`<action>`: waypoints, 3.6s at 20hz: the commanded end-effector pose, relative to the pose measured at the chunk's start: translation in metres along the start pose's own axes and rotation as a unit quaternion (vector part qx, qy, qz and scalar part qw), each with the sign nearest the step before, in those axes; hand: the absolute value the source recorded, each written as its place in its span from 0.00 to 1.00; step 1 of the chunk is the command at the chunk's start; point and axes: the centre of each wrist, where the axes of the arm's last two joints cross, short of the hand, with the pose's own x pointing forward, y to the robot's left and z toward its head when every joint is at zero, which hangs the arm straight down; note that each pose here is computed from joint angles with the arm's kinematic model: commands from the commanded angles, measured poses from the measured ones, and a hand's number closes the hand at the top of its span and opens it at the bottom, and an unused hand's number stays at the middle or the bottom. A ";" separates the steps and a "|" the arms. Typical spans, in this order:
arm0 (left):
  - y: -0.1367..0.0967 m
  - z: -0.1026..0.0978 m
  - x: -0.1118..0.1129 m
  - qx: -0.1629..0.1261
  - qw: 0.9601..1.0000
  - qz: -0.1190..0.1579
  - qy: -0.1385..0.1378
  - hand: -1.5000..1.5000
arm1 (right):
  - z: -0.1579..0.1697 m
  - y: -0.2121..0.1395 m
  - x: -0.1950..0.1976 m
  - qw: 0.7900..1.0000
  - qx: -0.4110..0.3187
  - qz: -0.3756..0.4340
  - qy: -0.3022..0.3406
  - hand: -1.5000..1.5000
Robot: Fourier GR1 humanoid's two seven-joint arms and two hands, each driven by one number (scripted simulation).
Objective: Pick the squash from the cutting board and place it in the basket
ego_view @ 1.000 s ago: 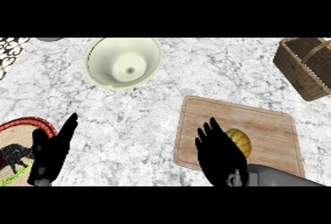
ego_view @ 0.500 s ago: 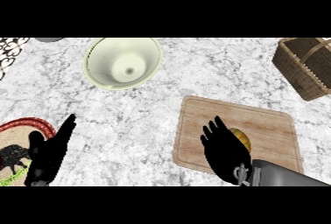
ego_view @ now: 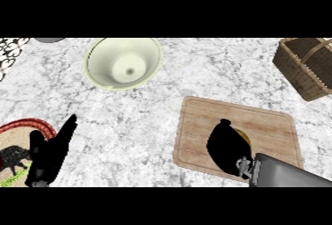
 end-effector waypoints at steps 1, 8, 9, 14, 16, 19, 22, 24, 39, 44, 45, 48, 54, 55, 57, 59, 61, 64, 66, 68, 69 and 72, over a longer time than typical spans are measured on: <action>-0.011 0.004 -0.037 -0.007 0.998 0.008 0.066 0.50 | -0.009 -0.001 0.019 0.999 -0.015 0.040 -0.025 1.00; -0.009 -0.003 -0.025 0.003 0.998 0.007 0.067 0.50 | -0.014 0.018 0.012 0.996 -0.037 0.072 -0.041 1.00; 0.006 0.002 -0.029 -0.006 0.998 0.003 0.066 0.50 | -0.012 0.028 -0.013 0.996 -0.037 0.073 -0.027 1.00; -0.011 0.018 -0.047 0.002 0.997 0.023 0.070 0.50 | 0.003 0.013 -0.021 0.992 -0.111 -0.053 -0.013 1.00; 0.010 0.021 -0.043 0.035 0.996 0.021 0.082 0.50 | 0.015 0.027 -0.037 0.973 -0.162 -0.163 0.003 1.00; 0.009 0.027 -0.043 0.047 0.995 0.033 0.085 0.50 | 0.031 0.027 -0.048 0.929 -0.228 -0.291 0.013 1.00; 0.018 0.029 -0.044 0.048 0.994 0.034 0.090 0.50 | 0.056 0.026 -0.062 0.886 -0.285 -0.364 0.021 1.00; 0.020 0.034 -0.041 0.058 0.994 0.038 0.083 0.50 | 0.063 0.027 -0.064 0.827 -0.327 -0.457 -0.003 1.00; 0.009 0.026 -0.040 0.023 0.996 0.024 0.079 0.50 | 0.218 0.025 -0.173 0.549 -0.525 -0.645 0.083 1.00; -0.005 0.029 -0.041 0.003 0.997 0.022 0.073 0.50 | 0.276 0.026 -0.231 0.514 -0.529 -0.664 0.125 1.00; -0.007 0.013 -0.040 0.001 0.997 0.013 0.071 0.50 | 0.275 0.026 -0.241 0.512 -0.521 -0.669 0.136 1.00; -0.006 0.008 -0.024 -0.002 0.998 0.003 0.060 0.50 | 0.303 0.026 -0.274 0.512 -0.514 -0.671 0.155 1.00; -0.007 0.011 -0.024 -0.017 0.998 0.006 0.062 0.50 | 0.292 0.044 -0.314 0.535 -0.477 -0.672 0.186 1.00; -0.017 0.000 -0.019 -0.016 0.998 0.003 0.064 0.50 | 0.287 0.036 -0.315 0.538 -0.478 -0.664 0.203 1.00; -0.016 0.001 -0.022 -0.012 0.998 0.003 0.060 0.50 | 0.287 0.039 -0.327 0.534 -0.485 -0.664 0.197 1.00; -0.006 -0.001 -0.021 -0.010 0.998 -0.002 0.058 0.50 | 0.265 0.044 -0.331 0.548 -0.470 -0.664 0.196 1.00; -0.017 -0.007 -0.018 -0.023 0.998 -0.001 0.064 0.50 | 0.266 0.044 -0.341 0.540 -0.478 -0.665 0.196 1.00; -0.006 0.004 -0.019 -0.016 0.997 0.014 0.070 0.50 | 0.240 0.059 -0.347 0.527 -0.469 -0.685 0.182 1.00; -0.006 0.006 -0.021 -0.012 0.998 0.005 0.066 0.50 | 0.236 0.068 -0.352 0.518 -0.470 -0.690 0.185 1.00; -0.012 -0.002 -0.022 -0.012 0.998 0.007 0.058 0.50 | 0.201 0.071 -0.352 0.507 -0.454 -0.712 0.170 1.00; -0.020 0.008 -0.029 -0.018 0.998 0.011 0.060 0.50 | 0.199 0.088 -0.354 0.461 -0.451 -0.748 0.158 1.00; -0.025 -0.006 -0.019 -0.021 0.998 -0.003 0.056 0.50 | 0.174 0.084 -0.357 0.465 -0.453 -0.744 0.158 1.00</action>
